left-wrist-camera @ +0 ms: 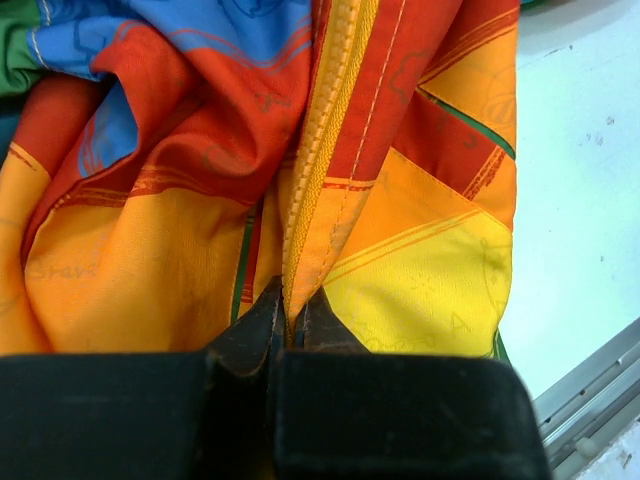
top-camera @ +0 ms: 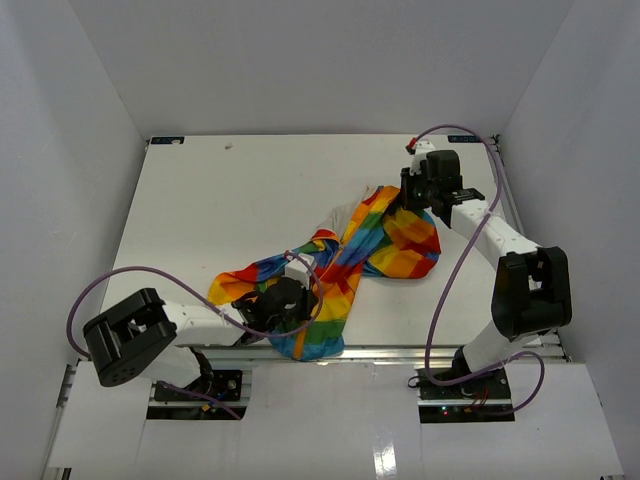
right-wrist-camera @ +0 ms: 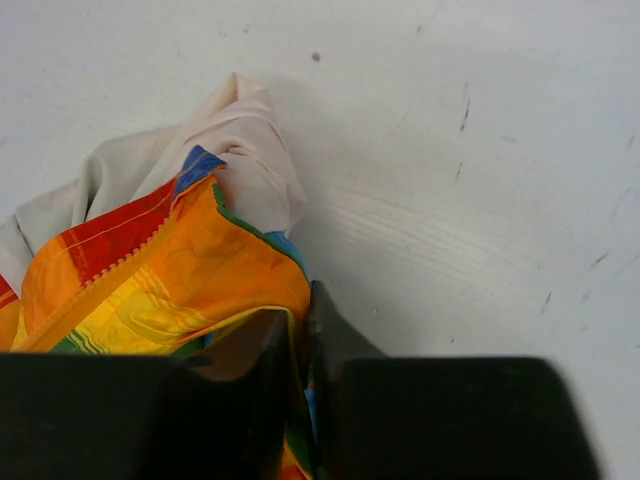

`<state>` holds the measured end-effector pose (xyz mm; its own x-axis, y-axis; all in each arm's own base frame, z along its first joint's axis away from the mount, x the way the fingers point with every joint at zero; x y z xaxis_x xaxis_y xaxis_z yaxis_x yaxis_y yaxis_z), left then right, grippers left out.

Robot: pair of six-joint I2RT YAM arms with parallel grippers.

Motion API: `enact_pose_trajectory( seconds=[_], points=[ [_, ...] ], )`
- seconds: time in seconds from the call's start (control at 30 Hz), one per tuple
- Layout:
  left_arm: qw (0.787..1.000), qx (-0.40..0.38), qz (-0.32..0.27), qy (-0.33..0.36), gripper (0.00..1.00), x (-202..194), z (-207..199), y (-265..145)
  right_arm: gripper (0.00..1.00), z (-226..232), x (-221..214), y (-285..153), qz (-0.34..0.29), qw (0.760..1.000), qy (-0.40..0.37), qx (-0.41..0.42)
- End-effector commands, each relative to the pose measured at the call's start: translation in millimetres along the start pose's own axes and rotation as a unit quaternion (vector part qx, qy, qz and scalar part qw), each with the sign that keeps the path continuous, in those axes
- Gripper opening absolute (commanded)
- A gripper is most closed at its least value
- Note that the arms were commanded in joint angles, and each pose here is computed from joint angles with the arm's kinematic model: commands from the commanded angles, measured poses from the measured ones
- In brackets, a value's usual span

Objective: Zip up the jacket

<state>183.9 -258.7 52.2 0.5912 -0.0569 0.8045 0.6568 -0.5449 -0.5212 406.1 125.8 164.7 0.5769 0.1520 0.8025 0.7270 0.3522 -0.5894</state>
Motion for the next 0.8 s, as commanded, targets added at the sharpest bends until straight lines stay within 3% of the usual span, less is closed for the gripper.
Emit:
enact_pose_trajectory(
  seconds=[0.0, 0.1, 0.27, 0.5, 0.77],
  points=[
    [0.999, -0.012, 0.029, 0.015, 0.00, -20.7, 5.6, -10.6, 0.41, -7.3, 4.2, -13.8, -0.021, 1.000, -0.004, -0.003],
    [1.000, -0.010, 0.023, 0.010, 0.00, -20.4, 7.0, -12.3, 0.52, 7.2, 28.9, -44.8, -0.063, 0.998, -0.016, 0.016],
    [0.999, -0.033, 0.026, 0.011, 0.00, -25.9, 1.9, -15.0, 0.55, 64.9, 74.6, -71.8, -0.139, 0.983, -0.084, 0.087],
    [0.998, -0.062, 0.019, 0.016, 0.00, -31.6, -3.6, -17.3, 0.62, 165.9, 53.1, -43.9, -0.119, 0.946, -0.213, 0.215],
    [0.996, -0.085, 0.008, 0.020, 0.00, -30.7, -9.5, -23.0, 0.63, 214.0, 3.6, 20.7, -0.026, 0.914, -0.262, 0.309]
  ],
)
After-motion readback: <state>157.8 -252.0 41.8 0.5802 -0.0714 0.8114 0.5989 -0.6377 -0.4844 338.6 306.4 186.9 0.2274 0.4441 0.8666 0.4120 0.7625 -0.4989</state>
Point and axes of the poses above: each gripper's point midway between its finger pads, its own y axis out along the fingers, its own z axis along the line the jaws close on, x = y × z, the point moved 3 cm from there along -y, back along the fingers, and after that the axes turned 1 degree about -y, right-handed, at the moved point
